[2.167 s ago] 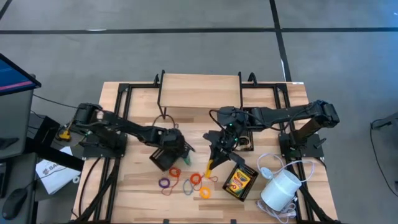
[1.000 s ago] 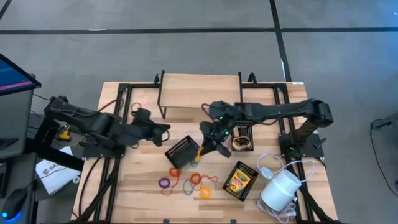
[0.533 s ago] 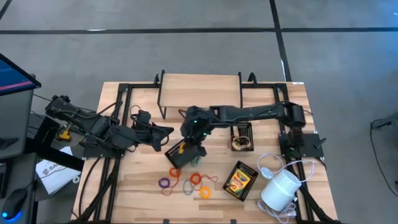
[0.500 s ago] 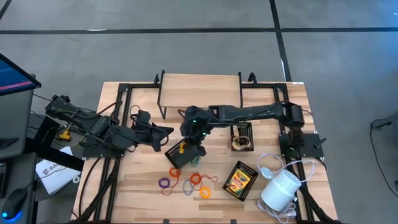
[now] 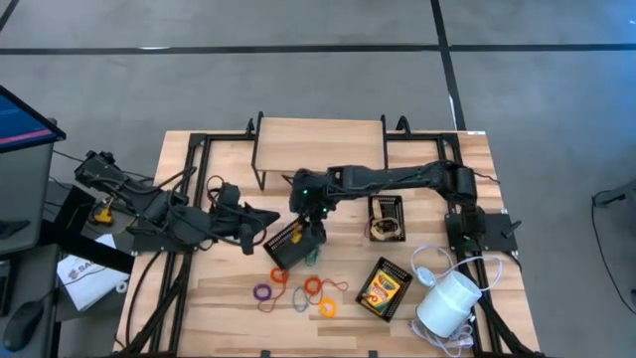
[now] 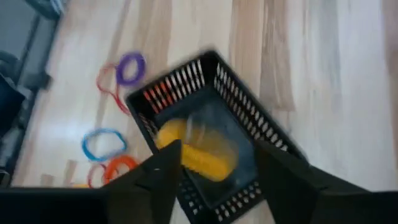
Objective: Pick & Place Office Desk Supplies
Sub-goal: Put the top orange spring keychain into the left black bin, then put the violet spring keychain into the left black bin
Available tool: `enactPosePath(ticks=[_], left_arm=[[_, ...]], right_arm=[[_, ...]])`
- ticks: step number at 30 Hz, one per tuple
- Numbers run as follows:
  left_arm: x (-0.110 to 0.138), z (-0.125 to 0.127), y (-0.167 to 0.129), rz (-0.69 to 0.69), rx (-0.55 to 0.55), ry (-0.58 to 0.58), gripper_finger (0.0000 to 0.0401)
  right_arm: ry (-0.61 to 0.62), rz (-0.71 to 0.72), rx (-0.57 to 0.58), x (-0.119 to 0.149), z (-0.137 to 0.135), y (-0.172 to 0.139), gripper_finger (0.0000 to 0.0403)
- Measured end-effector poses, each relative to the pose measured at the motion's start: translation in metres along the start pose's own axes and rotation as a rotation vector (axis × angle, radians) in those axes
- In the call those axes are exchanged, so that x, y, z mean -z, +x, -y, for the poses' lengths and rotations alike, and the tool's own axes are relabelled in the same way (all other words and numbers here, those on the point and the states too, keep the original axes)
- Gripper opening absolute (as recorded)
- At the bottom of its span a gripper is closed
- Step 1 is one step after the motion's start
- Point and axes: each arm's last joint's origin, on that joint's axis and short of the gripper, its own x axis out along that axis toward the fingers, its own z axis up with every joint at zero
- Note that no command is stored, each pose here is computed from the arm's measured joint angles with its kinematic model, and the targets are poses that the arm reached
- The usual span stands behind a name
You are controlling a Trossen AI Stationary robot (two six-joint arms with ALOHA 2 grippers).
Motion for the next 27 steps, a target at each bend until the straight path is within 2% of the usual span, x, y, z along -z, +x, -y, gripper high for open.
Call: enactPosePath(ticks=[6,12,15,17,22,24,27], left_arm=[[0.003,0.005,-0.004,-0.038,0.064,0.043,0.0000],[0.005,0.007,-0.006,-0.043,0.067,0.066,0.0000],[0.006,0.007,-0.006,-0.044,0.068,0.066,0.0000],[0.010,0.010,-0.005,-0.061,0.082,0.067,0.0000],[0.040,0.019,-0.001,-0.170,0.095,0.067,0.0000],[0.054,0.021,0.002,-0.231,0.088,0.043,0.0000],[0.080,0.017,0.007,-0.366,0.007,-0.008,0.0000]], right_arm=[[-0.001,0.015,-0.019,-0.003,-0.007,-0.026,0.0258],[-0.017,0.055,-0.018,-0.007,-0.012,-0.037,0.0265],[0.017,0.007,-0.018,-0.003,-0.011,-0.037,0.0265],[0.046,-0.077,-0.022,0.006,-0.011,-0.039,0.0265],[0.033,-0.243,-0.034,0.024,-0.024,-0.062,0.0265],[0.008,-0.245,-0.043,0.026,-0.034,-0.071,0.0265],[-0.015,-0.234,-0.055,0.031,-0.050,-0.086,0.0265]])
